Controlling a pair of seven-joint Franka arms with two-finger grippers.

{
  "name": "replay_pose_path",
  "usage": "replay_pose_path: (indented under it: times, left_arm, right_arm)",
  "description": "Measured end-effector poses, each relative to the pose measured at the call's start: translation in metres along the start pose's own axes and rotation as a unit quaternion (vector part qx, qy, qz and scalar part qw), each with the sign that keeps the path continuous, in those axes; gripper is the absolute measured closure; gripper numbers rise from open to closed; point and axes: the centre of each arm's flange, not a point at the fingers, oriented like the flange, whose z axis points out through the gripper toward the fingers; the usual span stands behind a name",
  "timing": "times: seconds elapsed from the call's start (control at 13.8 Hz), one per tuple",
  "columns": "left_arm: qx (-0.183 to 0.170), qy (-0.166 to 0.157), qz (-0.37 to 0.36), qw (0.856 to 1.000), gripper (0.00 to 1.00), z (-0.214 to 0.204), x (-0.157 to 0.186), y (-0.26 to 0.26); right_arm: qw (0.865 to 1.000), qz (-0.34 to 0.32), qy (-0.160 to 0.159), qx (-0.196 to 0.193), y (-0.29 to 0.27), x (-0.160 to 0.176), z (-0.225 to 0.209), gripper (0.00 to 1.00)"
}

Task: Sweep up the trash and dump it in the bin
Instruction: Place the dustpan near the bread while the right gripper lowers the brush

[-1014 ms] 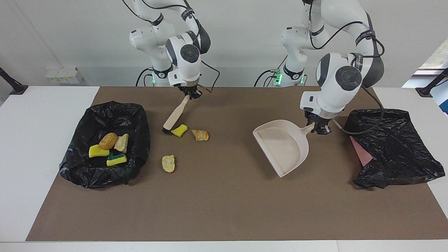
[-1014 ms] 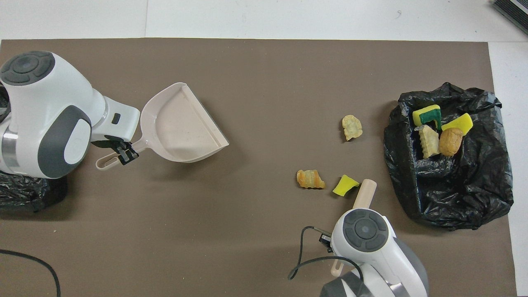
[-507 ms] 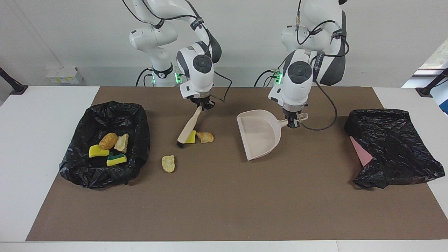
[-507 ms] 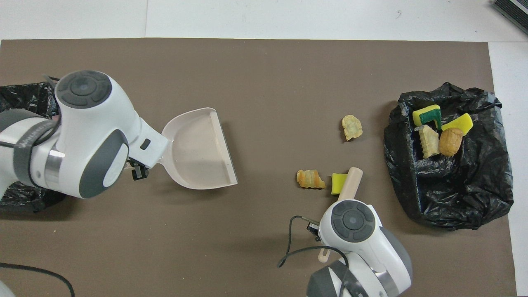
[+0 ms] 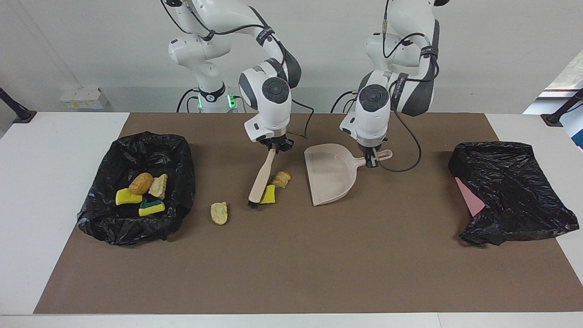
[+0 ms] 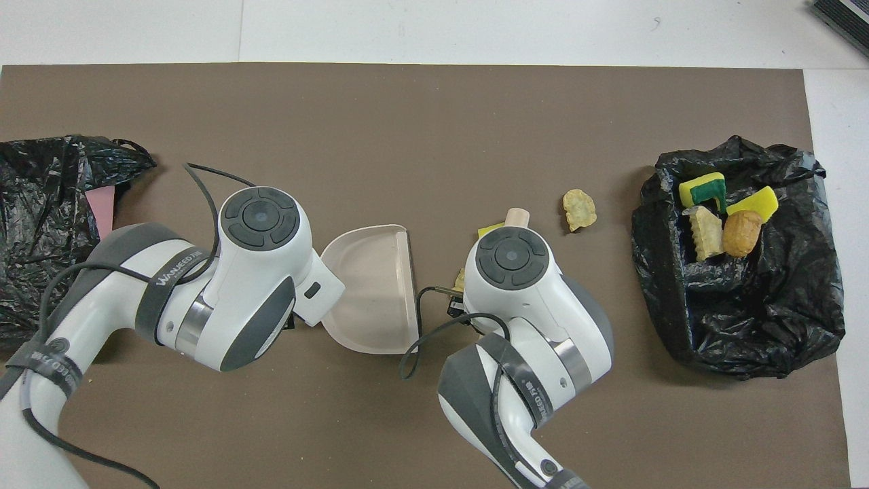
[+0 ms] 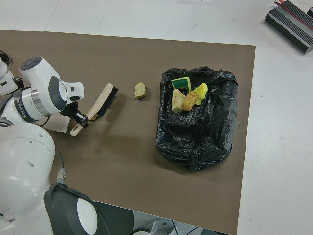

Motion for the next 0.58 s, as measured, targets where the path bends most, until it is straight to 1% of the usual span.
replay_pose_path:
  times: [0.14,0.22,0.36,0.58]
  left_arm:
    - [0.002,0.001,-0.005,1.000,0.69,0.006,0.003,0.004]
    - [0.003,0.002,-0.007,1.000,0.69,0.007,0.004,0.005]
    - [0.005,0.003,-0.019,1.000,0.69,0.007,0.004,0.007]
    - [0.007,0.002,-0.079,0.997,0.69,0.006,0.010,0.010]
  right_arm:
    - [0.999,-0.043,0.025,-0.019,0.004,0.016,-0.017,0.74]
    - [0.997,-0.064,0.038,-0.033,0.010,0.025,-0.018,0.74]
    - [0.991,-0.101,0.058,-0.072,0.030,0.050,-0.013,0.74]
    - [0.978,-0.143,0.074,-0.134,0.079,0.099,-0.003,0.74]
